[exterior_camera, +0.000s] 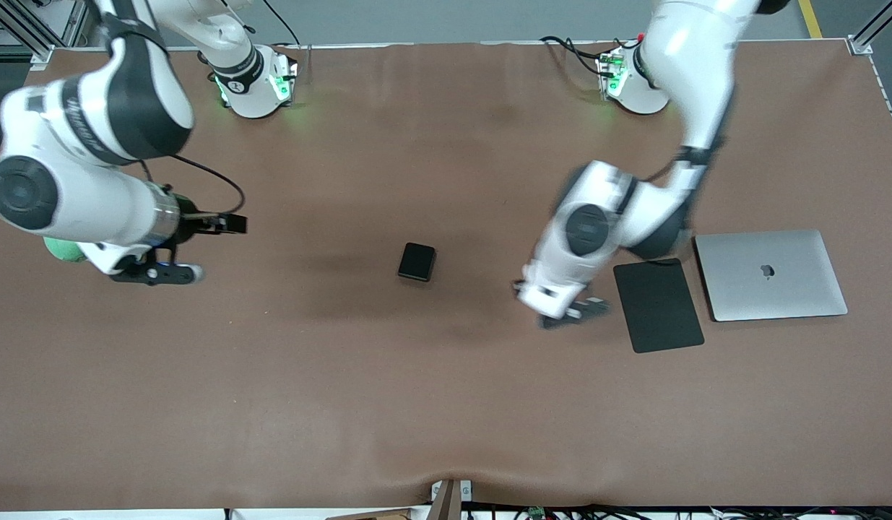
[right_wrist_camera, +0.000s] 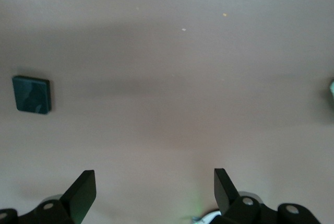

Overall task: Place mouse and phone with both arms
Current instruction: 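Carry the mouse to the pad while the right gripper reaches out, then set the mouse on the pad while the right gripper grasps the phone, then open the left gripper and raise it away from the mouse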

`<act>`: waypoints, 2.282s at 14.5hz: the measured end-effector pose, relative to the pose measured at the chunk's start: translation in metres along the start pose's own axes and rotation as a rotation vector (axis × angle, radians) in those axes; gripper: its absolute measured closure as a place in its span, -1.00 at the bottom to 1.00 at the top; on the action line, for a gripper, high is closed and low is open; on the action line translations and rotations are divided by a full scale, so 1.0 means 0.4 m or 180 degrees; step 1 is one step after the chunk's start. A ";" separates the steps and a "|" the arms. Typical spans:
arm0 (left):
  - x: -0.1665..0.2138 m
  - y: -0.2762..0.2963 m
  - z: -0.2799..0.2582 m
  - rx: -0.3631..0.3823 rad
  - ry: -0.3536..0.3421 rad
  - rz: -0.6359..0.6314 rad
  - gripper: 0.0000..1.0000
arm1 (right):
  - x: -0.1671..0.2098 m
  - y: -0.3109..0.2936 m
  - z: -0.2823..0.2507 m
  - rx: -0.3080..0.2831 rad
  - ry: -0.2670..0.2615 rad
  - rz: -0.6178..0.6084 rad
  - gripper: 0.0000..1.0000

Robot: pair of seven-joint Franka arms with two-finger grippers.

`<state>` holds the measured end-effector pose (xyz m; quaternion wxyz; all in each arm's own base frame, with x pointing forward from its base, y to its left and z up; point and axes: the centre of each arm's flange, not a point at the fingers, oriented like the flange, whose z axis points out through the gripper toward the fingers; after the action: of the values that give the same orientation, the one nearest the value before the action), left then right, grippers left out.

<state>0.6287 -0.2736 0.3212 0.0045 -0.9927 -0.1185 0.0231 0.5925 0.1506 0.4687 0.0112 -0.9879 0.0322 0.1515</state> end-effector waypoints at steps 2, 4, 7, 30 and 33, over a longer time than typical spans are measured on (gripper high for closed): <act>0.102 -0.185 0.013 0.0015 -0.0054 -0.0001 -0.20 | 0.014 -0.058 0.035 0.0026 0.0027 0.0071 -1.00; 0.167 -0.337 0.059 0.0026 -0.0138 -0.0014 -0.20 | 0.024 -0.121 0.072 0.0026 0.0060 0.0141 -1.00; 0.193 -0.412 0.151 -0.0006 -0.0145 -0.0056 -0.20 | 0.029 -0.235 0.138 0.0015 0.0131 0.0190 -1.00; 0.189 -0.496 -0.282 0.0036 0.0308 -0.0010 -1.00 | 0.040 -0.651 0.704 0.0176 0.0449 0.0337 -1.00; 0.161 -0.515 -0.505 0.0037 0.0455 0.0154 -1.00 | 0.022 -0.682 0.733 0.0211 0.0510 0.0394 -1.00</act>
<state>0.6523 -0.0589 0.5230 0.0182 -0.9943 -0.0936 -0.0471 0.5317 0.4318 0.1899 0.0319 -0.9920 0.0991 0.0714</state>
